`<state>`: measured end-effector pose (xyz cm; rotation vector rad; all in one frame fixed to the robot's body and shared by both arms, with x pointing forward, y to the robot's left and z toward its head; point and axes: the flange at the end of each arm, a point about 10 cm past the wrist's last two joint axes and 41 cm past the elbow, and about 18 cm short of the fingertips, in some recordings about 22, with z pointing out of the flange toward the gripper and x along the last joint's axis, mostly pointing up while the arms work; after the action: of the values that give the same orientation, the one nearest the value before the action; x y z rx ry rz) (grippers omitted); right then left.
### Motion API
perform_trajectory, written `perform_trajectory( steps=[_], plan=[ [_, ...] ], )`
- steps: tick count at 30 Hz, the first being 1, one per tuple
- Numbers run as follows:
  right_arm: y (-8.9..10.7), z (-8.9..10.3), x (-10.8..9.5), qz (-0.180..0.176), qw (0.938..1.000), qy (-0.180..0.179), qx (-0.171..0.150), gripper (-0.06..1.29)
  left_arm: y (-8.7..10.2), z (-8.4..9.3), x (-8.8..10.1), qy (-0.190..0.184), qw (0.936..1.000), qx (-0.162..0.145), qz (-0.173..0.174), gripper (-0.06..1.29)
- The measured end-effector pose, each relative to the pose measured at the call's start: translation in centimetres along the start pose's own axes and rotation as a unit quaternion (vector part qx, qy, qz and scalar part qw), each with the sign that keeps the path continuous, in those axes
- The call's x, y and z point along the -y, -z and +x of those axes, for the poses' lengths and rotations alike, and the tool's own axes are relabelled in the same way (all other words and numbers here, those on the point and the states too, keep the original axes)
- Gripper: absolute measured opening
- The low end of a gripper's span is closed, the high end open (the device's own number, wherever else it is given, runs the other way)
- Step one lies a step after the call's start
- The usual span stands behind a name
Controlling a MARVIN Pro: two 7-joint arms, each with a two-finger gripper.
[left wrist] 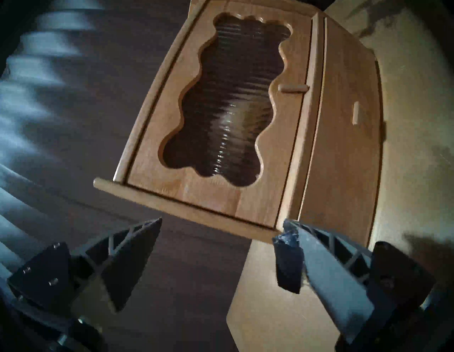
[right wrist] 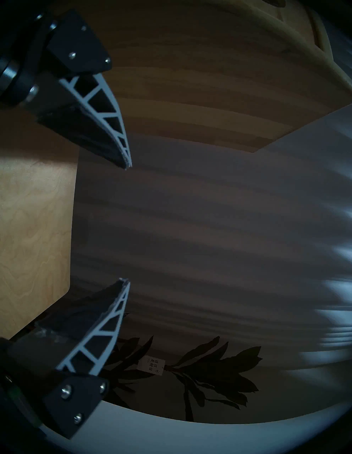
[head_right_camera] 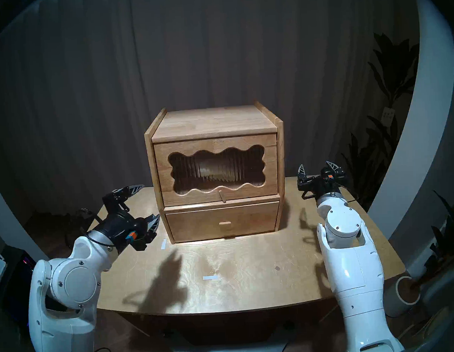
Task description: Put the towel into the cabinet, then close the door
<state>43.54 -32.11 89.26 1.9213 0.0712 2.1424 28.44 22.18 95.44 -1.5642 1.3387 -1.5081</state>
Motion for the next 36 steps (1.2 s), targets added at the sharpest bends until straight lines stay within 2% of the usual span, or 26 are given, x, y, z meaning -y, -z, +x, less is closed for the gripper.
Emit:
perform_trajectory(
  steps=[4, 8, 11, 13, 15, 16, 20, 23, 27, 28, 29, 30, 32, 36],
  plan=[
    [0.0, 0.0, 0.0, 0.0, 1.0, 0.0, 0.001, 1.22, 0.3, -1.0, 1.2, 0.022, 0.9995, 0.011, 0.019, 1.24],
    [0.0, -0.1, 0.0, 0.0, 1.0, 0.0, 0.002, 1.22, 0.4, -1.8, 3.2, 0.054, 0.9968, 0.015, 0.057, 1.24],
    [0.0, -0.2, 0.0, 0.0, 1.0, 0.0, 0.002, 1.22, 0.6, -2.3, 4.7, 0.079, 0.993, 0.015, 0.086, 1.24],
    [0.0, -0.2, 0.0, 0.0, 1.0, 0.0, 0.003, 1.22, 0.8, -2.7, 5.7, 0.099, 0.9891, 0.015, 0.108, 1.24],
    [0.0, -0.3, 0.0, 0.0, 1.0, 0.0, 0.003, 1.22, 1.1, -3.0, 6.9, 0.129, 0.9822, 0.013, 0.136, 1.24],
    [0.0, -0.3, 0.0, 0.0, 1.0, 0.0, 0.003, 1.22, 1.1, -3.1, 7.0, 0.133, 0.9812, 0.013, 0.139, 1.24],
    [0.0, -0.3, 0.0, 0.0, 1.0, 0.0, 0.003, 1.22, 1.5, -3.7, 8.4, 0.193, 0.9655, 0.011, 0.175, 1.24],
    [-0.1, -0.2, 0.0, 0.0, 1.0, 0.0, 0.003, 1.22, 1.8, -4.0, 9.3, 0.247, 0.9485, 0.007, 0.199, 1.24],
    [-0.1, -0.1, 0.0, 0.0, 1.0, 0.0, 0.001, 1.22, 1.7, -4.3, 10.1, 0.317, 0.9218, -0.003, 0.223, 1.24],
    [-0.1, -0.1, 0.0, 0.0, 1.0, 0.0, 0.001, 1.22, 1.3, -4.6, 10.1, 0.342, 0.912, -0.005, 0.226, 1.24],
    [-0.1, -0.1, 0.0, 0.0, 1.0, 0.0, 0.0, 1.22, 1.0, -4.8, 10.0, 0.355, 0.9065, -0.006, 0.228, 1.24],
    [-0.1, 0.0, 0.0, 0.0, 1.0, 0.0, 0.0, 1.22, 0.0, -5.2, 9.6, 0.386, 0.8937, -0.007, 0.229, 1.24],
    [-0.1, 0.1, 0.0, 0.0, 1.0, 0.0, -0.002, 1.22, -1.7, -5.6, 8.8, 0.424, 0.8771, -0.009, 0.224, 1.24],
    [0.0, 0.3, 0.0, 0.0, 1.0, 0.0, -0.003, 1.22, -3.9, -5.9, 7.6, 0.46, 0.8603, -0.006, 0.22, 1.24]
  ],
)
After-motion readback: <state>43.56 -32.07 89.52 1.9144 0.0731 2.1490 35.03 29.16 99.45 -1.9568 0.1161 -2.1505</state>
